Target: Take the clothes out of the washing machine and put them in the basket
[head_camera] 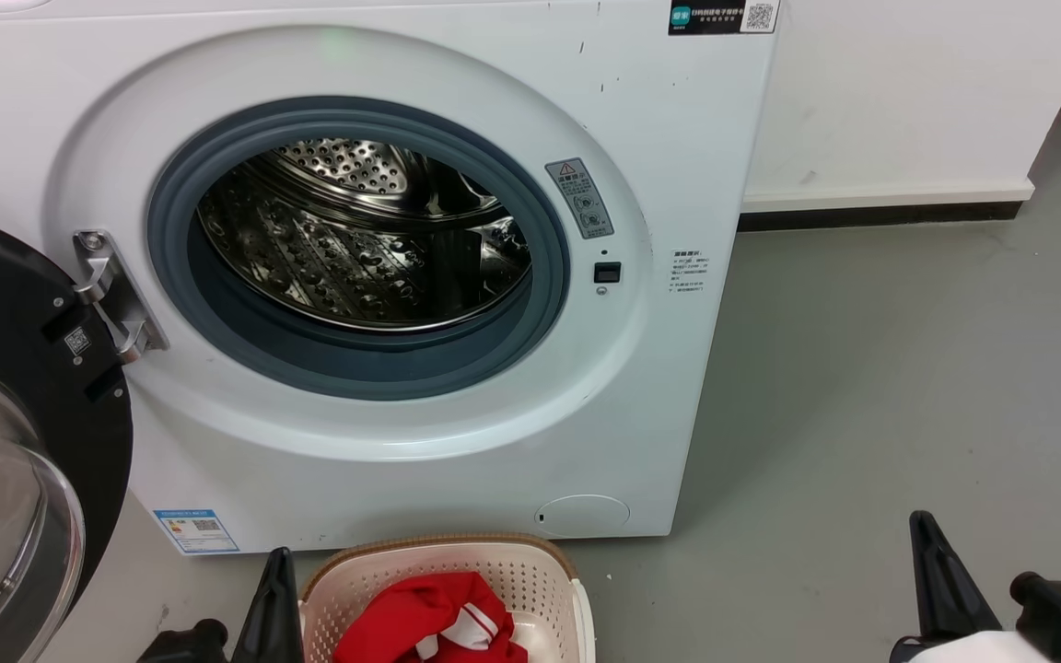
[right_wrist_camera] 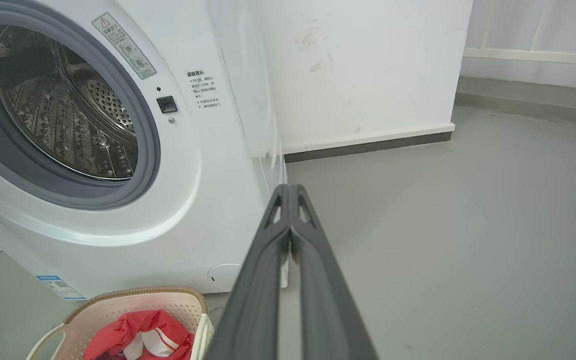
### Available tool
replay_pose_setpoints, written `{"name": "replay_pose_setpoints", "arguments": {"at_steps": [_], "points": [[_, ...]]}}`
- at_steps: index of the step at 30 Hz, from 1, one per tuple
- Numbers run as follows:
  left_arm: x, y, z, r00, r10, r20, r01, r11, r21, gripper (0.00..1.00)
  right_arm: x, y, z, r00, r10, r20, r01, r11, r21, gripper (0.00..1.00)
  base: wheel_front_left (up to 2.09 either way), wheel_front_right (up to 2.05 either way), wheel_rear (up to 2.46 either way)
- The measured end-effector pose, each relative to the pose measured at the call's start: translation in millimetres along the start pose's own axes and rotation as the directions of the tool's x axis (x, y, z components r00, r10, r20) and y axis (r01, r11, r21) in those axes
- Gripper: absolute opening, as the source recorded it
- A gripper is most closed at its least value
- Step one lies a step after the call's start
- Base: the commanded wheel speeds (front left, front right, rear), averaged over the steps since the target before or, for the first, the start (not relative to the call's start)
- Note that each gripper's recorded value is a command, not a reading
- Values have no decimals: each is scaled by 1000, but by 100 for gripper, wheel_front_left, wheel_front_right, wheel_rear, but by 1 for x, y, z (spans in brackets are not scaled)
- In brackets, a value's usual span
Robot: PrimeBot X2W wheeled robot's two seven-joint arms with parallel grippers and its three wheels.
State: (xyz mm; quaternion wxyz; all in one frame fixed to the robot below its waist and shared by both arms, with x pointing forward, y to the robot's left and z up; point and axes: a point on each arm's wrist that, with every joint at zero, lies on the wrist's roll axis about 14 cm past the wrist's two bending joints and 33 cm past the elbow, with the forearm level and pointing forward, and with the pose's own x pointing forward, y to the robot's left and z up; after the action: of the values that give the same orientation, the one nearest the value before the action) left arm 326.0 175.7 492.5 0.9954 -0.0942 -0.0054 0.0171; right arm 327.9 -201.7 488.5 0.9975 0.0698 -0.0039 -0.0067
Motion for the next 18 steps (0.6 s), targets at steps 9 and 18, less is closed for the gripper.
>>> {"name": "replay_pose_setpoints", "arguments": {"at_steps": [9,18], "points": [[7,6,-4,999,22,-38,-29,985,-171,0,6,-3,2,1000,-28,-2,28,984,176,0,0,0,0],[15,9,-5,998,30,-61,-48,946,-320,0,13,-6,3,999,-47,-12,48,942,332,0,0,0,0]]}}
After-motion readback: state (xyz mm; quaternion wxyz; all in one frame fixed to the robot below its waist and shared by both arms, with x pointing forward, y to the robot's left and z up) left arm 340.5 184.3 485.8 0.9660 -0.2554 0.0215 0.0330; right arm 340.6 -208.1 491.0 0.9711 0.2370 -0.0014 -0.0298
